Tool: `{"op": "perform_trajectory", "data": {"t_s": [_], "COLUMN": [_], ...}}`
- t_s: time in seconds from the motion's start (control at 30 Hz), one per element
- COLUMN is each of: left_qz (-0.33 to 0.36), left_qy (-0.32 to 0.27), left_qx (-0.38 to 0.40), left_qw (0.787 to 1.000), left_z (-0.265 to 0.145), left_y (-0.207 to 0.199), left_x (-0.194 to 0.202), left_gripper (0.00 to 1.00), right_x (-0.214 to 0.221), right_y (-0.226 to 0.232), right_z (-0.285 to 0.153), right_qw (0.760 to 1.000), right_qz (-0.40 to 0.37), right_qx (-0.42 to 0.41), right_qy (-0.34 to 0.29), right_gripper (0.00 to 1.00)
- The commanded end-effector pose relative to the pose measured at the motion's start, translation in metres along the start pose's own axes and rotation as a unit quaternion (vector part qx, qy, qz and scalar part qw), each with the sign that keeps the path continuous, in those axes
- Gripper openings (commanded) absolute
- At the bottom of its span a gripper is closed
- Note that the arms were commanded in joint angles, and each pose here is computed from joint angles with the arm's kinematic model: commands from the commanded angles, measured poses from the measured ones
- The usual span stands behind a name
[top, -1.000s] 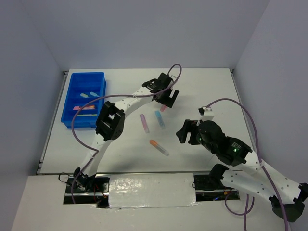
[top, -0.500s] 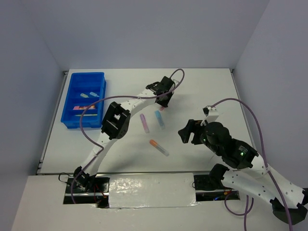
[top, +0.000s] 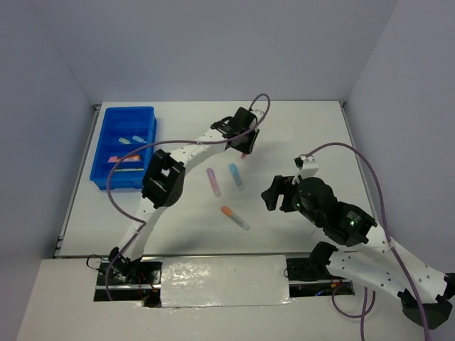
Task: Sort the stationery into containers
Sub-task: Pick up the stationery from the center of the board, then place the stationery in the storage box.
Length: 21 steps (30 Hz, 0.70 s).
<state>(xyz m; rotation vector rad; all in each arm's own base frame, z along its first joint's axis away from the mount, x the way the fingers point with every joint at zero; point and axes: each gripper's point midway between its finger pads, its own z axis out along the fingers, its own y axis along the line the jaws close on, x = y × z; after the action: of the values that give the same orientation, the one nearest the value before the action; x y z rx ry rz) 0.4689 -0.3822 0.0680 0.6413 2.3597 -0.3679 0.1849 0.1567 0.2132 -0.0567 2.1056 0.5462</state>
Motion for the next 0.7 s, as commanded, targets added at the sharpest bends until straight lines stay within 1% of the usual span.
{"op": "perform_trajectory", "data": {"t_s": [0.0, 0.03, 0.07, 0.1, 0.13, 0.17, 0.2, 0.23, 0.27, 0.3, 0.33, 0.37, 0.4, 0.43, 0.47, 0.53, 0.57, 0.6, 0.63, 0.67], "left_qz": [-0.094, -0.123, -0.157, -0.225, -0.264, -0.345, -0.386, -0.435, -0.467, -0.517, -0.551, -0.585, -0.605, -0.62, -0.635, -0.641, -0.645, -0.649, -0.653, -0.661], "left_qy": [-0.217, -0.249, -0.264, -0.273, -0.275, -0.25, -0.248, -0.246, -0.242, -0.24, -0.258, -0.267, -0.298, -0.311, -0.324, -0.328, -0.33, -0.324, -0.319, -0.31], "left_qx": [0.036, 0.028, -0.009, -0.035, -0.052, -0.09, -0.109, -0.139, -0.155, -0.177, -0.2, -0.205, -0.212, -0.219, -0.233, -0.245, -0.25, -0.229, -0.224, -0.226], "left_qw": [0.971, 0.96, 0.952, 0.935, 0.923, 0.9, 0.882, 0.855, 0.836, 0.802, 0.768, 0.738, 0.707, 0.687, 0.661, 0.65, 0.643, 0.649, 0.649, 0.645], "left_z": [-0.125, -0.141, -0.152, -0.171, -0.18, -0.176, -0.191, -0.203, -0.208, -0.215, -0.232, -0.228, -0.256, -0.266, -0.277, -0.283, -0.283, -0.278, -0.274, -0.268], "left_y": [0.015, 0.04, 0.065, 0.101, 0.12, 0.148, 0.167, 0.209, 0.228, 0.244, 0.279, 0.294, 0.318, 0.334, 0.353, 0.37, 0.386, 0.389, 0.394, 0.403], "left_x": [-0.139, -0.154, -0.157, -0.152, -0.147, -0.119, -0.107, -0.089, -0.071, -0.041, -0.022, 0.005, 0.014, 0.024, 0.04, 0.047, 0.054, 0.053, 0.055, 0.058], "left_gripper": [0.0, 0.0, 0.0, 0.0, 0.0, 0.0, 0.0, 0.0, 0.0, 0.0, 0.0, 0.0, 0.0, 0.03, 0.04, 0.08, 0.08, 0.08, 0.08, 0.08], "right_x": [-0.021, -0.021, -0.02, -0.019, -0.019, -0.017, -0.016, -0.017, -0.017, -0.016, -0.016, -0.015, -0.013, -0.01, -0.009, -0.004, -0.003, -0.003, 0.001, 0.005], "right_y": [0.012, 0.013, 0.012, 0.013, 0.013, 0.012, 0.013, 0.014, 0.015, 0.016, 0.02, 0.022, 0.025, 0.029, 0.03, 0.035, 0.036, 0.038, 0.043, 0.046], "right_z": [-0.001, -0.001, 0.0, -0.001, -0.001, 0.0, 0.0, 0.0, 0.001, 0.001, 0.001, 0.001, 0.001, 0.002, 0.003, 0.007, 0.009, 0.011, 0.012, 0.016], "right_qw": [0.999, 0.999, 0.999, 0.999, 0.999, 0.999, 0.999, 0.999, 0.999, 0.999, 0.999, 0.998, 0.998, 0.997, 0.997, 0.997, 0.997, 0.996, 0.995, 0.995], "right_qz": [0.005, 0.004, 0.005, 0.005, 0.005, 0.006, 0.006, 0.008, 0.008, 0.008, 0.009, 0.01, 0.01, 0.01, 0.01, 0.008, 0.006, 0.006, 0.005, 0.002], "right_qx": [-0.018, -0.02, -0.02, -0.023, -0.024, -0.024, -0.026, -0.03, -0.031, -0.035, -0.043, -0.049, -0.056, -0.069, -0.072, -0.081, -0.083, -0.087, -0.098, -0.103], "right_qy": [-0.032, -0.03, -0.03, -0.029, -0.029, -0.028, -0.029, -0.032, -0.031, -0.029, -0.026, -0.022, -0.019, -0.013, -0.011, -0.004, -0.001, 0.0, 0.008, 0.017], "right_gripper": [0.84, 0.84, 0.84, 0.84, 0.84, 0.84, 0.84, 0.84, 0.84, 0.84, 0.84, 0.84, 0.84, 0.84, 0.84, 0.84, 0.84, 0.84, 0.84, 0.84]}}
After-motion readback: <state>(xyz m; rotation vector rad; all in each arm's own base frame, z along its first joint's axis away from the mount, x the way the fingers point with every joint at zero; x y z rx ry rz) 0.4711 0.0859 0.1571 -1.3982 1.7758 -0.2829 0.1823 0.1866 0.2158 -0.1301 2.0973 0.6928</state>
